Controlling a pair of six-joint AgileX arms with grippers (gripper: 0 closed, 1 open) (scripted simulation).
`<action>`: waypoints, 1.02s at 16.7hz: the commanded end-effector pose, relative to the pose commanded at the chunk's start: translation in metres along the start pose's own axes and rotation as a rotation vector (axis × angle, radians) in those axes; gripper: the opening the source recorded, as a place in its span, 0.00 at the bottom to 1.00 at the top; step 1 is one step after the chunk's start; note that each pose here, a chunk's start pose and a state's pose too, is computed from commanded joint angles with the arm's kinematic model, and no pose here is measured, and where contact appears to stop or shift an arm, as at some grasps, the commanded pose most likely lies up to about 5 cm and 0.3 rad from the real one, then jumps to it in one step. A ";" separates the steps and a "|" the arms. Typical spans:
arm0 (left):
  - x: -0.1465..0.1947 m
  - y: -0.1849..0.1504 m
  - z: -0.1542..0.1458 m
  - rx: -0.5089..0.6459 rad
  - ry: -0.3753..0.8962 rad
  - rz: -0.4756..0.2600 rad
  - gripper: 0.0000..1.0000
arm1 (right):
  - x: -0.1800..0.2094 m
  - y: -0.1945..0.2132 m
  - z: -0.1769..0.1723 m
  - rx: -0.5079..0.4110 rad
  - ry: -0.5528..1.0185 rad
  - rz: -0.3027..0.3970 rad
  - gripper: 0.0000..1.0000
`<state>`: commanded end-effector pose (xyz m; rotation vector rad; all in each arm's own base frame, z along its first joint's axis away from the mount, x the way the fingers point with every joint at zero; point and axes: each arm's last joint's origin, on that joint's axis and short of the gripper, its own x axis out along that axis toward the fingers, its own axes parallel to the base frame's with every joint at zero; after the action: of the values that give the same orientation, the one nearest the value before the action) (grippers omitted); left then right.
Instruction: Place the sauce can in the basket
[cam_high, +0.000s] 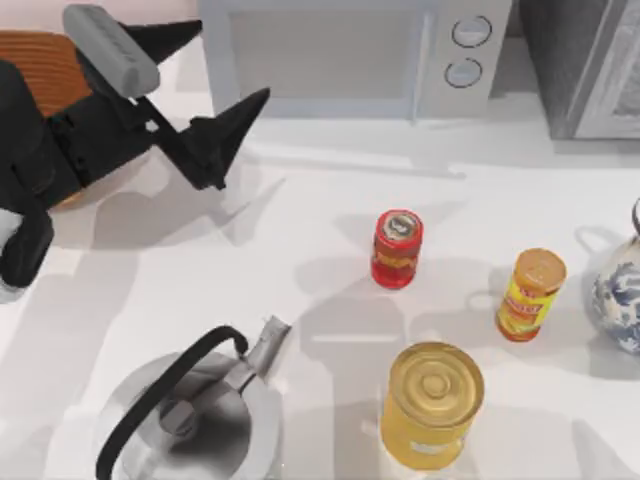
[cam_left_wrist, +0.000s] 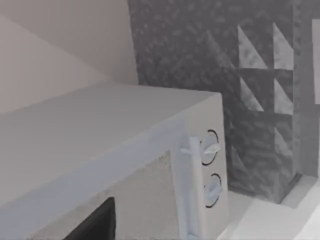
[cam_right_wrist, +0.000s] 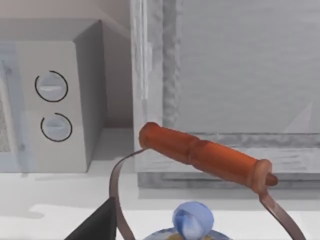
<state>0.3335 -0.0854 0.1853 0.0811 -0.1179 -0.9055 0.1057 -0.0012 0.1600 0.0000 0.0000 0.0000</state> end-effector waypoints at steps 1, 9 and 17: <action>0.012 0.002 -0.023 -0.012 0.008 -0.055 1.00 | 0.000 0.000 0.000 0.000 0.000 0.000 1.00; 0.055 -0.039 -0.165 -0.105 0.032 -0.471 1.00 | 0.000 0.000 0.000 0.000 0.000 0.000 1.00; 0.056 -0.050 -0.179 -0.125 0.038 -0.535 1.00 | 0.000 0.000 0.000 0.000 0.000 0.000 1.00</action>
<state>0.3529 -0.1569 0.0059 0.0120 -0.0015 -1.4426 0.1057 -0.0012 0.1600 0.0000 0.0000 0.0000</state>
